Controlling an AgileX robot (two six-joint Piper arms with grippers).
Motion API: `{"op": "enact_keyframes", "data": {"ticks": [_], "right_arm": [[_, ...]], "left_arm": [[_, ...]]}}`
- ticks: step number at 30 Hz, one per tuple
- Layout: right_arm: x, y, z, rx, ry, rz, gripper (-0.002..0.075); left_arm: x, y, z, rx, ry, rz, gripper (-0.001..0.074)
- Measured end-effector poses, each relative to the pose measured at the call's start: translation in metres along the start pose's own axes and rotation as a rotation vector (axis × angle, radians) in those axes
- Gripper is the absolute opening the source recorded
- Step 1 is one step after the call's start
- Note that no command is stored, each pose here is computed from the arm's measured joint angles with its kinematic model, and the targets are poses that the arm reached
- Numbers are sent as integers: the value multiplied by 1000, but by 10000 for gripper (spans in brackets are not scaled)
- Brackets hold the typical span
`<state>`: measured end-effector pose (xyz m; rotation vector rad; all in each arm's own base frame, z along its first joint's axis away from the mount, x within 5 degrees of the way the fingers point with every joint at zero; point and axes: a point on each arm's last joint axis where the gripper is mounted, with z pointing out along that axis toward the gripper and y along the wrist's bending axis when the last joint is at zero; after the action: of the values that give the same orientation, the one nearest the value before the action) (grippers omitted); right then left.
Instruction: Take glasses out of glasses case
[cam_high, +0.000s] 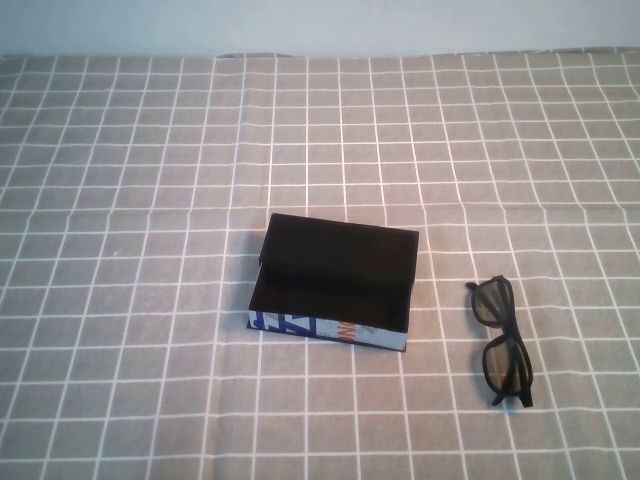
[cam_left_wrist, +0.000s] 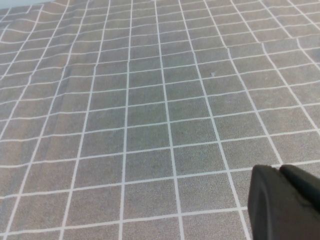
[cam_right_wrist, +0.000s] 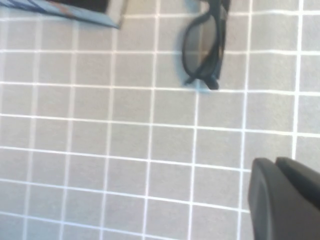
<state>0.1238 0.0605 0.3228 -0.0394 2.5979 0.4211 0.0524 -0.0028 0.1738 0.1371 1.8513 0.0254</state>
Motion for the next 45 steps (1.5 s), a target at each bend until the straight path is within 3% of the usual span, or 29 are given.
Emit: {"op": "enact_keyframes", "data": {"ticks": [5, 10, 19, 31, 45], "right_arm": [[5, -5, -7, 1, -90, -19, -16], [14, -28, 6, 20, -375, -21, -16], [79, -75, 44, 81, -887, 26, -16], [114, -82, 52, 49, -1070, -11, -18], [121, -84, 61, 106, -944, -82, -18]], "left_arm": [[0, 0, 0, 0, 0, 0, -4], [0, 0, 0, 0, 0, 0, -4], [0, 0, 0, 0, 0, 0, -4], [0, 0, 0, 0, 0, 0, -4], [0, 0, 0, 0, 0, 0, -4]]}}
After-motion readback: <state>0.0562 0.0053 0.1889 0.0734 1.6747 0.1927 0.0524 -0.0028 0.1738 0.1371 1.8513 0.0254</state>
